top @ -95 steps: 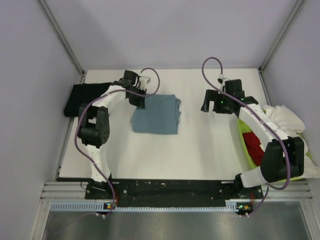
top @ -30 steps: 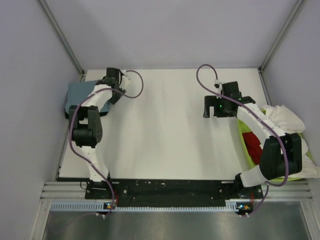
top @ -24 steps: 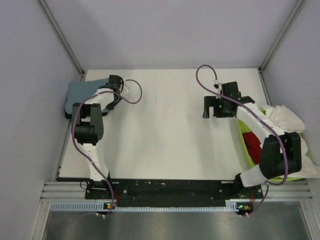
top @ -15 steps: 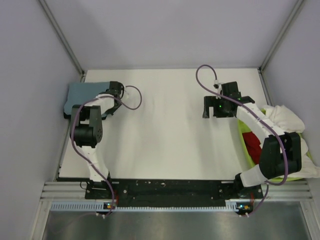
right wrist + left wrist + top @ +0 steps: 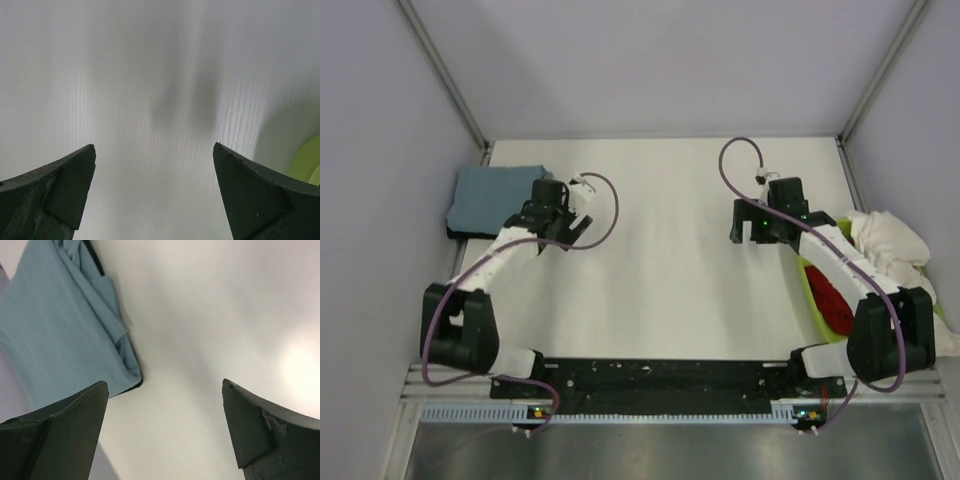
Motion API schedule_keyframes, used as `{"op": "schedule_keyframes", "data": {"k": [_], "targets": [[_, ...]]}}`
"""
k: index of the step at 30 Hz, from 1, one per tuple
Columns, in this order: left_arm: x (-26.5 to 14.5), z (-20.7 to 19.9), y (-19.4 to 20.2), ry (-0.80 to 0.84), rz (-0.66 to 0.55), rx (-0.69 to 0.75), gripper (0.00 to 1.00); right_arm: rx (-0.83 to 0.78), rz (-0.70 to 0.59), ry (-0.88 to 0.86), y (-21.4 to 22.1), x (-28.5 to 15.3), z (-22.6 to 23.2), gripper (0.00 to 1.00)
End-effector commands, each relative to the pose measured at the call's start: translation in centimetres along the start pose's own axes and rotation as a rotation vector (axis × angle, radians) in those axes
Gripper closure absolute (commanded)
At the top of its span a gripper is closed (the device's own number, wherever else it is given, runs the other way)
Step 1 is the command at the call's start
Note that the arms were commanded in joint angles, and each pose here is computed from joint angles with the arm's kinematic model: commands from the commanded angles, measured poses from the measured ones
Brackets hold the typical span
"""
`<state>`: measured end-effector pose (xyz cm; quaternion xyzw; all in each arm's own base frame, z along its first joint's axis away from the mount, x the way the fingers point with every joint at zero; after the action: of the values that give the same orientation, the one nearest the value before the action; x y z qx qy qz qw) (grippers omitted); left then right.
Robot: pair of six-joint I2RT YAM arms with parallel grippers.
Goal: Fold and stack the t-shirts
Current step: Put the neatly folded tshirt into the corner of the board with the left arm
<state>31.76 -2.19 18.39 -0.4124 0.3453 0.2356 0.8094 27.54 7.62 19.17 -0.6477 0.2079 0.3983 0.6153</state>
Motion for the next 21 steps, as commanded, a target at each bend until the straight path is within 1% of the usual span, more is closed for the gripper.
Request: {"op": "schedule_keyframes", "data": {"k": [1,5,7,8,9,10,14,21], "targets": [[-2.7,-2.5,0.2,0.182,-0.308,-0.166,0.01,0.036,-0.246,0.044,-0.9,-1.5,0.2,0.01],[-1.7,-4.2,2.7,0.141,-0.398,-0.284,0.01,0.063,-0.371,0.094,0.4,-1.7,-0.2,0.01],[-1.2,-4.8,3.5,0.111,-0.472,-0.36,0.01,0.064,-0.43,0.131,1.1,-1.7,-0.5,0.01],[-1.0,-4.9,4.0,0.07,-0.499,-0.411,0.01,0.063,-0.433,0.147,1.9,-1.5,-0.7,0.01],[-0.8,-5.1,4.3,0.048,-0.538,-0.449,0.01,0.06,-0.48,0.159,2.0,-1.7,-0.8,0.01],[-0.8,-5.1,4.3,0.033,-0.59,-0.474,0.01,0.053,-0.501,0.166,2.4,-1.8,-0.9,0.01],[-0.3,-5.6,4.5,0.058,-0.596,-0.525,0.01,0.05,-0.538,0.188,3.6,-1.4,-1.2,0.01],[-0.4,-6.0,4.7,0.086,-0.62,-0.514,0.01,0.058,-0.531,0.23,4.8,-0.7,-1.6,0.01]]}}
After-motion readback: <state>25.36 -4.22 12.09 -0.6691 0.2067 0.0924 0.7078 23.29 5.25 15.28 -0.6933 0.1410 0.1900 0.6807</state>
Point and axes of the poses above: each gripper's point midway between its finger pads, its own x axis out along the fingers, its own z axis along the line the jaws close on, y = z × x, the point moved 10 cm from there along -x, back along the fingers, and after that the axes turned 9 degrees about -x, right-handed, at the moved point
